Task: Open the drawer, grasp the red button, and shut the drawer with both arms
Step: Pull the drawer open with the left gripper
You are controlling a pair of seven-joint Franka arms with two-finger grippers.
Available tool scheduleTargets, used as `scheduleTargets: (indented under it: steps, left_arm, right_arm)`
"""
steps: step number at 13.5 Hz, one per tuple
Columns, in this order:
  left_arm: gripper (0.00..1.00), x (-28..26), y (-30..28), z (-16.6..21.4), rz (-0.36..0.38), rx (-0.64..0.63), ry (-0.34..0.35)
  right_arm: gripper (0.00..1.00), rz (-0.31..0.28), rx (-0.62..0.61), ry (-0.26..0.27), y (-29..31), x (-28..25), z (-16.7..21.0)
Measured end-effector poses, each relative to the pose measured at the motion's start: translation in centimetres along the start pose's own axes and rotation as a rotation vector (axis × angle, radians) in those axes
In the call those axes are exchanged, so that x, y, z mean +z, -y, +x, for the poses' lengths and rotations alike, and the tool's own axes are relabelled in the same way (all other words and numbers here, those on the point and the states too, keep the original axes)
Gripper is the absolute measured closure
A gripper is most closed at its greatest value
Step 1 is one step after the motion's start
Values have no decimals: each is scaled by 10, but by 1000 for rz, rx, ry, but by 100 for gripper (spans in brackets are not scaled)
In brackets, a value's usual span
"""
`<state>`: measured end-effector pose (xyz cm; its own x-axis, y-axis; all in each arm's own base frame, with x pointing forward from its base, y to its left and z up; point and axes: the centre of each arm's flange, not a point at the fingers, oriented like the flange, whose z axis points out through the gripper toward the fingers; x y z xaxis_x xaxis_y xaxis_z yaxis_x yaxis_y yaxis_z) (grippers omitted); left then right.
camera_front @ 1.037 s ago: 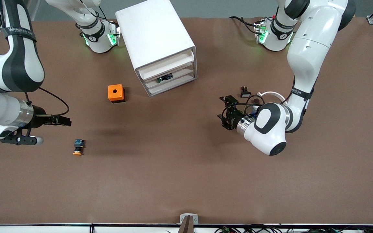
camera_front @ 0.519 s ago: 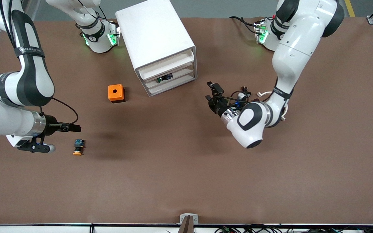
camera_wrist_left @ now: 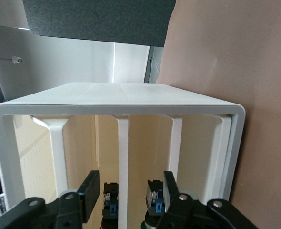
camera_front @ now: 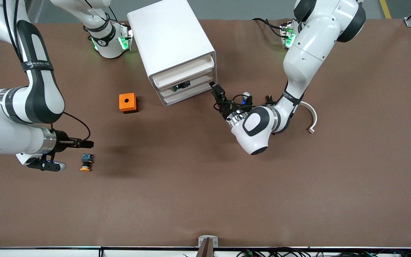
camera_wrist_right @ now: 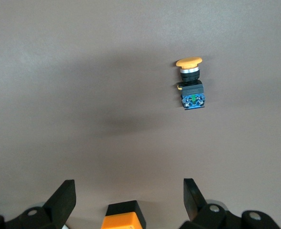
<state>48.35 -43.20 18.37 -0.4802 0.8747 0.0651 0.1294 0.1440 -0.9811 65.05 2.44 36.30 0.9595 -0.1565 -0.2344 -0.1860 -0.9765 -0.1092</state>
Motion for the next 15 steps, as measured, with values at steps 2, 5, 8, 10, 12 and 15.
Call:
scheduleTargets:
  steps: [2,5,8,10,12,15]
  left_arm:
    - [43,18,-5,-7,38,-9,-1]
    - [51,57,-12,-16,69,-19,-41]
    - [51,73,-8,-21,70,-13,-64]
    - [55,80,-6,-23,68,-11,-75]
    - [64,84,-5,-24,69,-9,-80]
    - [85,82,0,-26,84,1,-81]
  right_arm:
    - [0,26,15,-6,2,-2,1]
    - [0,31,22,-9,3,-3,1]
    - [0,33,23,-9,3,-3,1]
    - [0,35,37,-9,4,-3,1]
    - [0,37,85,-13,11,-5,0]
    - [0,37,154,-19,28,-9,-2]
